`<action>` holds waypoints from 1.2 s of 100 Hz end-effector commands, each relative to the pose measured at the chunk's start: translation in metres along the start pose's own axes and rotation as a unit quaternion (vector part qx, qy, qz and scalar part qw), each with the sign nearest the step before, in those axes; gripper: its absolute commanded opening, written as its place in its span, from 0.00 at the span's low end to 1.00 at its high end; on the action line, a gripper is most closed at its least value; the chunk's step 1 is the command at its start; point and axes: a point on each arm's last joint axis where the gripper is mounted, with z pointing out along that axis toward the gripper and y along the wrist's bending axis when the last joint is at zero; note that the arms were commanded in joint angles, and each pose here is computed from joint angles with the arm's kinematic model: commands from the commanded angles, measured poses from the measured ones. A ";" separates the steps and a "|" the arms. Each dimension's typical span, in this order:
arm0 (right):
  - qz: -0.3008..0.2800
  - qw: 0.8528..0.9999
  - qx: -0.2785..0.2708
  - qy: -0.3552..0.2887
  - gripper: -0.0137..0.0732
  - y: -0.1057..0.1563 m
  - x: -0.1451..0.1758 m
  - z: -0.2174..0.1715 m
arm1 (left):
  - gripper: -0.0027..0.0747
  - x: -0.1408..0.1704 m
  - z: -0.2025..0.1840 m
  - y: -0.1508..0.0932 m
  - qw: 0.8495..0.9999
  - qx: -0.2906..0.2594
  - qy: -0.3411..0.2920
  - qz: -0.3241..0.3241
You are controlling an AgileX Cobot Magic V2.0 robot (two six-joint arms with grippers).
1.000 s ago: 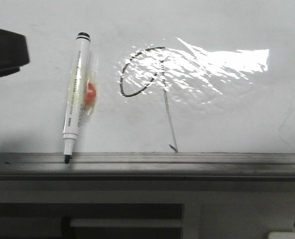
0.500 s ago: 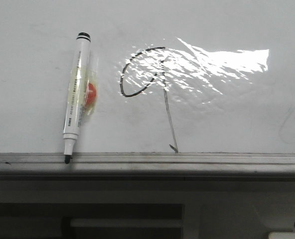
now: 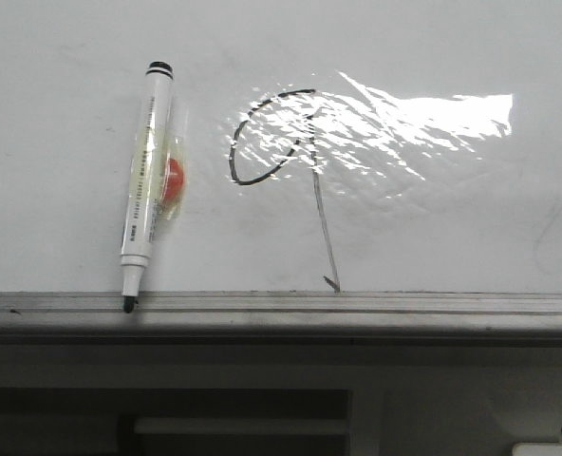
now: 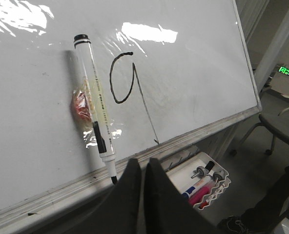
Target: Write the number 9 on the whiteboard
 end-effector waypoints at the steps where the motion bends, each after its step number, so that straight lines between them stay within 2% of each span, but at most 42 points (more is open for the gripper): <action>1: -0.007 0.999 0.000 -0.042 0.09 0.000 -0.014 -0.001 | 0.01 0.000 -0.001 0.000 1.000 0.008 -0.024 -0.004; 38: -0.007 0.999 0.000 -0.042 0.09 0.000 -0.014 -0.001 | 0.01 -0.003 -0.004 0.002 0.999 -0.002 -0.036 -0.005; 58: -0.007 0.999 0.000 -0.042 0.09 0.000 -0.014 -0.001 | 0.01 0.005 -0.022 0.016 0.996 -0.086 -0.001 -0.012; 67: -0.007 0.999 0.000 -0.042 0.09 0.000 -0.014 -0.001 | 0.01 0.009 -0.032 0.021 0.992 -0.128 0.003 0.015; 74: -0.007 0.999 0.000 -0.042 0.09 0.000 -0.014 -0.001 | 0.01 0.007 -0.039 0.024 0.984 -0.161 -0.013 0.070; 85: -0.007 0.999 0.000 -0.042 0.09 0.000 -0.014 -0.001 | 0.01 0.001 -0.048 0.029 0.961 -0.224 -0.047 0.153; 101: -0.007 0.999 0.000 -0.042 0.09 0.000 -0.014 -0.001 | 0.01 0.000 -0.056 0.034 0.941 -0.296 -0.065 0.153; 120: -0.007 0.999 0.000 -0.042 0.09 0.000 -0.014 -0.001 | 0.01 0.002 -0.061 0.039 0.923 -0.353 -0.060 0.142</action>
